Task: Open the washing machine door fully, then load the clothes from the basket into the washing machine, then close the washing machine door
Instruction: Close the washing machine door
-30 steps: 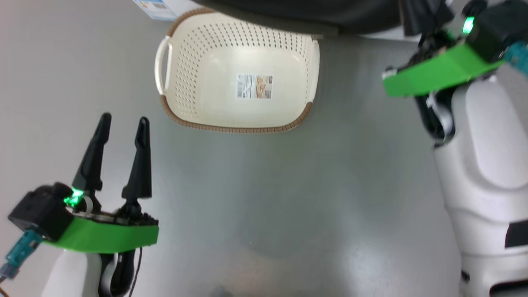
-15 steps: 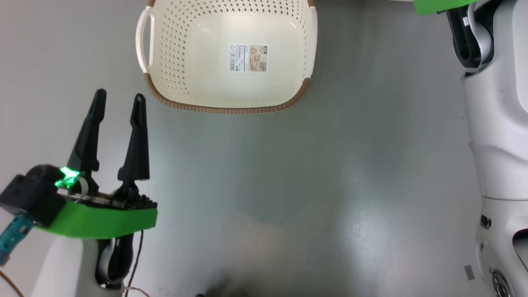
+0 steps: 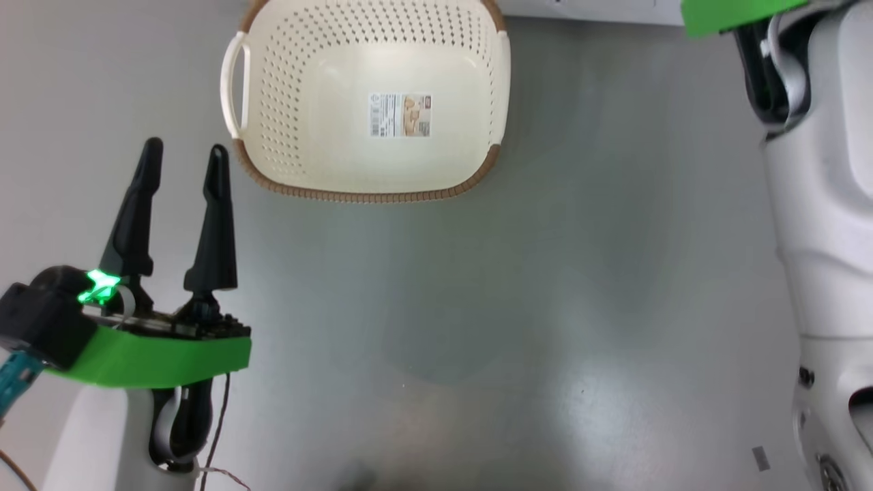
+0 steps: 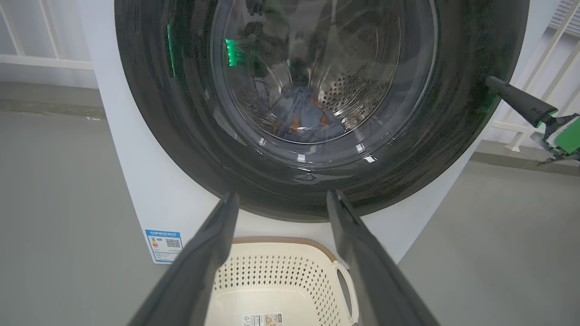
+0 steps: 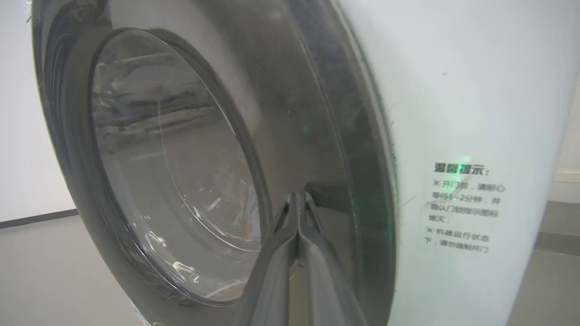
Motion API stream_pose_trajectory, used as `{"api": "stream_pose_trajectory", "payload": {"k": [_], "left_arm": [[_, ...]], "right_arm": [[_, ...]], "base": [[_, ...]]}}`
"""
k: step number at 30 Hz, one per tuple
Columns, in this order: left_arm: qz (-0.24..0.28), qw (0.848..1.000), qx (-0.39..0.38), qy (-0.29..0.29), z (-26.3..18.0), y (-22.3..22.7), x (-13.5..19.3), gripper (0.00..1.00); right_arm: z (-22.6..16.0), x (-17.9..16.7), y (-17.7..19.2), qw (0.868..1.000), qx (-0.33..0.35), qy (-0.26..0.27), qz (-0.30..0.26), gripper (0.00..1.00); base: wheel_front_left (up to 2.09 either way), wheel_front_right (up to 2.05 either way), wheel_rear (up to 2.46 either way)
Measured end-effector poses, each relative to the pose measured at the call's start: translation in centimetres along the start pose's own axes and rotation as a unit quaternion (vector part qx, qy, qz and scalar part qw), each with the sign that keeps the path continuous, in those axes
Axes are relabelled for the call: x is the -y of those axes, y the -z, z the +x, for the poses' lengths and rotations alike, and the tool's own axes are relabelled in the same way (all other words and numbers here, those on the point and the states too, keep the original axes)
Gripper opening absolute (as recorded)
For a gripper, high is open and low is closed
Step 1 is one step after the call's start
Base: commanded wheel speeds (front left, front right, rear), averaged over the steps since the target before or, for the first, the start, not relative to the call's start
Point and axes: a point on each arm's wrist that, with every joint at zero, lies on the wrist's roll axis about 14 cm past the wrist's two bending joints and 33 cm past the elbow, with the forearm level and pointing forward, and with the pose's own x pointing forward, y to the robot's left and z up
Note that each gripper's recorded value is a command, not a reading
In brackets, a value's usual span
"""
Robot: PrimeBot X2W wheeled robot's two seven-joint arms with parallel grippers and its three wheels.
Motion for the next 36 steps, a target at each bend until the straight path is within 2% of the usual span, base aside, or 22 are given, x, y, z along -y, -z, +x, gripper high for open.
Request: {"api": "stream_pose_trajectory", "payload": {"k": [6,23,25,28,29,30,36], "left_arm": [[0.000,1.000,0.017,-0.001,-0.5,-1.5,0.1,1.00],[0.008,0.999,0.045,0.000,-3.9,-4.8,0.6,1.00],[0.009,0.999,0.047,0.001,-4.3,-5.1,0.8,1.00],[0.010,0.999,0.051,0.002,-4.9,-5.5,0.9,1.00],[0.010,0.999,0.052,0.003,-5.1,-5.6,1.0,1.00],[0.012,0.999,0.052,0.003,-5.4,-5.7,1.0,1.00],[0.014,0.999,0.051,0.007,-6.5,-5.8,1.4,1.00]], "right_arm": [[-2.9,-0.7,1.0,0.999,-0.034,0.001,0.015,0.00],[-10.9,-2.7,-2.1,0.997,-0.064,0.019,0.037,0.02],[-12.0,-2.7,-2.3,0.997,-0.068,0.027,0.040,0.22],[-13.9,-2.7,-2.8,0.996,-0.076,0.037,0.035,0.58],[-14.5,-2.6,-3.1,0.995,-0.077,0.044,0.036,0.95],[-15.2,-2.5,-3.3,0.995,-0.078,0.048,0.034,1.00],[-18.8,-1.7,-4.9,0.993,-0.083,0.078,0.020,1.00]], "base": [[0.00,0.00,0.00],[0.00,0.00,0.00],[0.00,0.00,0.00],[0.00,0.00,0.00],[0.00,0.00,0.00],[0.00,0.00,0.00],[0.00,0.00,0.00]]}}
